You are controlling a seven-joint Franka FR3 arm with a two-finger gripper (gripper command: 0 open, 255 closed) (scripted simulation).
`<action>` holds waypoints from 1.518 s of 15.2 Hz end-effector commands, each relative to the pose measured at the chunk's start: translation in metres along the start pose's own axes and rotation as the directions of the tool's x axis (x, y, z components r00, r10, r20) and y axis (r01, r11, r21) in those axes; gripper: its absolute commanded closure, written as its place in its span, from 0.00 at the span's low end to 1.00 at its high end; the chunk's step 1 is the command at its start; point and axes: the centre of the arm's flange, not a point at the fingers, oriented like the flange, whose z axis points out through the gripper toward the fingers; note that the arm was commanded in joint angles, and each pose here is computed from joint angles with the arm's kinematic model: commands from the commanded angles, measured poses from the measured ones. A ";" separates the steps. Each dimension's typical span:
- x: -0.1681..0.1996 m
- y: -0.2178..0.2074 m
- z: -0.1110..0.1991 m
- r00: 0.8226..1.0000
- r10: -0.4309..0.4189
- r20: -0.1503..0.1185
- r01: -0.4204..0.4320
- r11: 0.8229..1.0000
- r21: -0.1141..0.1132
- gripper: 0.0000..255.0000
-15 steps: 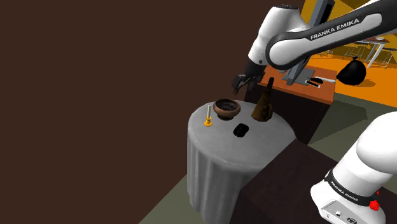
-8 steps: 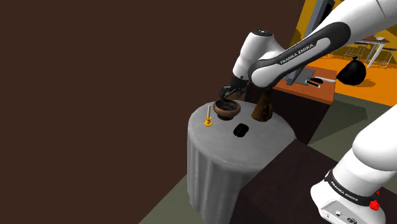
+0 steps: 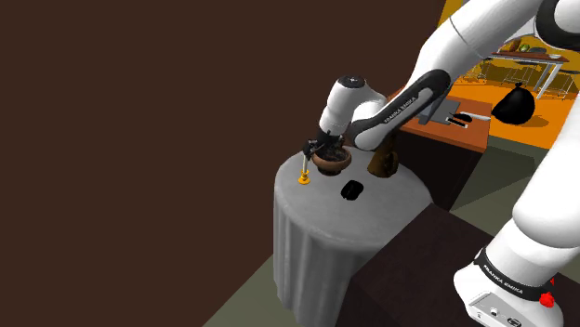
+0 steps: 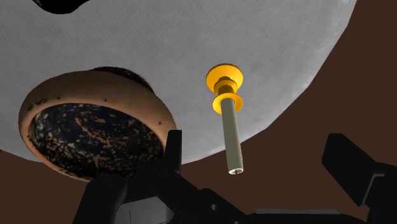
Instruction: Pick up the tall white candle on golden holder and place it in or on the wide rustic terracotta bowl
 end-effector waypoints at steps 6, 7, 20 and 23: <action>0.028 -0.015 0.087 0.997 0.064 -0.043 -0.065 0.997 -0.028 0.00; 0.030 -0.016 0.091 0.997 0.068 -0.046 -0.069 0.997 -0.030 0.00; 0.031 -0.014 0.131 0.997 0.068 -0.046 -0.069 0.997 -0.030 0.00; 0.031 -0.014 0.131 0.997 0.068 -0.046 -0.069 0.997 -0.030 1.00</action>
